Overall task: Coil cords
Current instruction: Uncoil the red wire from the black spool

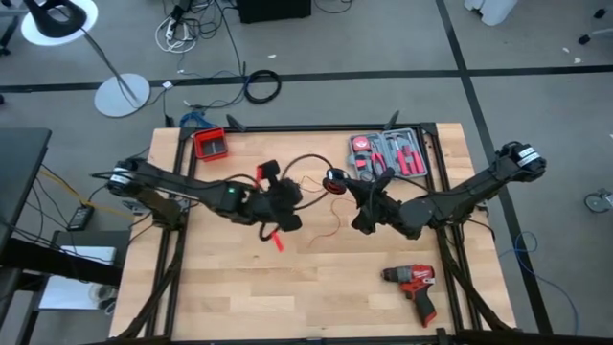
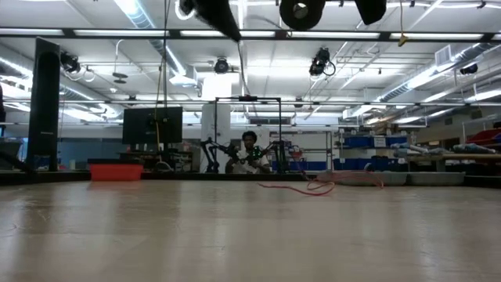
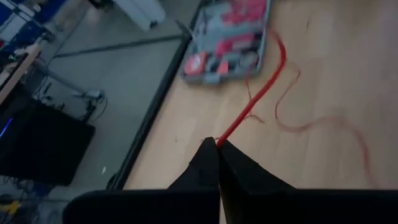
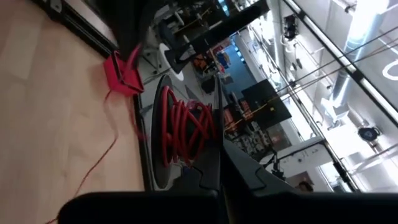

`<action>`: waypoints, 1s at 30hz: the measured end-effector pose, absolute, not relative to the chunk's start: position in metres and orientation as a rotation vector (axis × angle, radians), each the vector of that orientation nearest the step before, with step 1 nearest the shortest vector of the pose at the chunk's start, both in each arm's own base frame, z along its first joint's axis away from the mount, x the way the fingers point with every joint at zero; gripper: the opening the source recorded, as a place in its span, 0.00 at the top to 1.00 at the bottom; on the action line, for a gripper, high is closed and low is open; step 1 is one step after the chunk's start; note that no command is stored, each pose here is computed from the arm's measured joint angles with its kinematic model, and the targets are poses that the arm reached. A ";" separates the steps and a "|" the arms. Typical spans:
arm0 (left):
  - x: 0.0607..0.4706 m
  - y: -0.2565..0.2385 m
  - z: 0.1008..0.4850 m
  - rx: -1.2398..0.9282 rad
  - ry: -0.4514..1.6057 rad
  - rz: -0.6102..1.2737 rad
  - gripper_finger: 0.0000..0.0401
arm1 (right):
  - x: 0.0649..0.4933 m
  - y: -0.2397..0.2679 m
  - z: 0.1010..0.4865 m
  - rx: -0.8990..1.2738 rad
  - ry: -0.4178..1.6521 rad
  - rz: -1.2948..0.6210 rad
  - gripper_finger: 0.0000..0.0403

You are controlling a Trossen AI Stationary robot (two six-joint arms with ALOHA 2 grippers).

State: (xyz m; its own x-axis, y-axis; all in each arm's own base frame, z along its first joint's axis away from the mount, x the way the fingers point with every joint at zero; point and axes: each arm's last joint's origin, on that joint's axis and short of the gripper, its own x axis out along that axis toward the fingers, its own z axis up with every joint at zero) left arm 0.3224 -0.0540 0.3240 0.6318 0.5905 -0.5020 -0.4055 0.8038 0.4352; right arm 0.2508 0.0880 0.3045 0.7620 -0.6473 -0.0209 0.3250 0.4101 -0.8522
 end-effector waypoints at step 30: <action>0.355 -0.094 0.304 0.233 0.563 0.382 1.00 | 0.259 0.064 0.313 -0.796 0.302 -0.750 1.00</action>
State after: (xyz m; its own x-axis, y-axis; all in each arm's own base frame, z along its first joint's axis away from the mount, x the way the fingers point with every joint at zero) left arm 0.3550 -0.0939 0.3039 0.7783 0.4131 -0.4729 -0.2873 0.9039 0.3168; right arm 0.2586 0.0636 0.3132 0.7071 -0.7066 0.0266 0.4913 0.4639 -0.7372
